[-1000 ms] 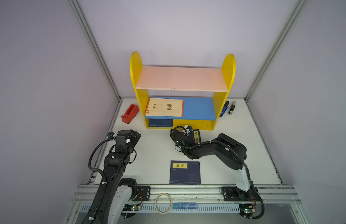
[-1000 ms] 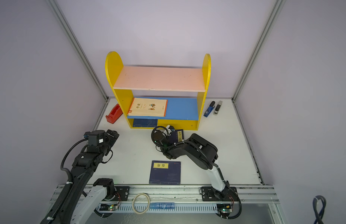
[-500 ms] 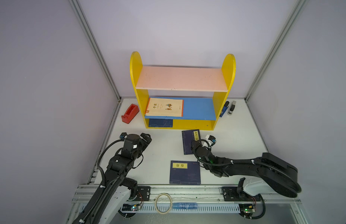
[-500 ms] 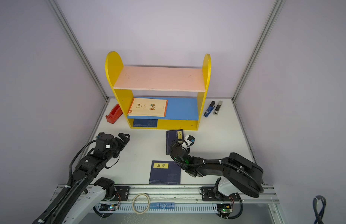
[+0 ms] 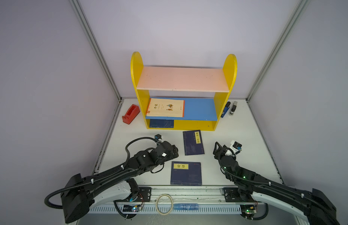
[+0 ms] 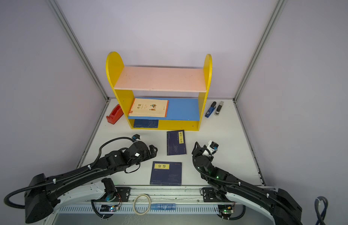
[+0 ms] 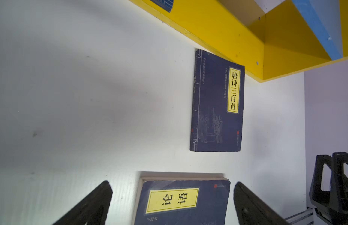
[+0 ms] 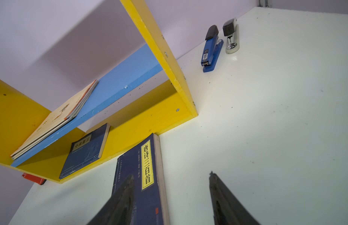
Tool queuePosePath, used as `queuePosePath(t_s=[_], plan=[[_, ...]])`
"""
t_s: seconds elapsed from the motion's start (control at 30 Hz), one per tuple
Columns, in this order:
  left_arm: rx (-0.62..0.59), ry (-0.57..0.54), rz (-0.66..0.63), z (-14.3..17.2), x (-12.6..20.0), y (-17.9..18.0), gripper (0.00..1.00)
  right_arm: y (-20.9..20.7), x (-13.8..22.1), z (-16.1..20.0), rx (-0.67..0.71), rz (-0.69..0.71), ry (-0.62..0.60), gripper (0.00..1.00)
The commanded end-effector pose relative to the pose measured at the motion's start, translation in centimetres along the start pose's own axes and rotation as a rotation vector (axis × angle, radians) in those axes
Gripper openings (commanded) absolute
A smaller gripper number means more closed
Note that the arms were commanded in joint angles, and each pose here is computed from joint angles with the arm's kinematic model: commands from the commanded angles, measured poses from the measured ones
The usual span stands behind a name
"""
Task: Stacking books/files
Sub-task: Pick up the book at the center of the table.
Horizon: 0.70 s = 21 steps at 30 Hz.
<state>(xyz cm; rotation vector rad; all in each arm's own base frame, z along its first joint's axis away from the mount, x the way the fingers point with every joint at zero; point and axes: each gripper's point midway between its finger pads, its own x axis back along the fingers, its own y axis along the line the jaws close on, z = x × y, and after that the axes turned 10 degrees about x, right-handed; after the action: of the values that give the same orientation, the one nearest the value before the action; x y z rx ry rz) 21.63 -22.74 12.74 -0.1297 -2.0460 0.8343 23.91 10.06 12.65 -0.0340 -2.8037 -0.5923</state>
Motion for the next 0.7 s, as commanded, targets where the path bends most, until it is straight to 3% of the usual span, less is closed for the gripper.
queuePosePath(t_s=[0.0, 0.23, 0.43, 0.67], plan=[[-0.04, -0.008, 0.005, 0.4, -1.4, -2.0, 1.0, 0.3, 0.2, 0.3, 0.048, -0.057, 0.016, 0.62], [-0.046, 0.093, -0.036, 3.0, -5.4, -2.6, 1.0, 1.9, -1.1, 1.3, 0.104, -0.096, 0.093, 0.64], [-0.031, 0.161, -0.1, 4.2, -8.1, -1.7, 0.99, 5.2, -4.5, 5.0, 0.189, -0.12, 0.296, 0.64], [-0.002, 0.225, -0.166, 5.3, -10.9, -0.1, 0.95, 7.7, -7.3, 9.6, 0.177, -0.188, 0.467, 0.64]])
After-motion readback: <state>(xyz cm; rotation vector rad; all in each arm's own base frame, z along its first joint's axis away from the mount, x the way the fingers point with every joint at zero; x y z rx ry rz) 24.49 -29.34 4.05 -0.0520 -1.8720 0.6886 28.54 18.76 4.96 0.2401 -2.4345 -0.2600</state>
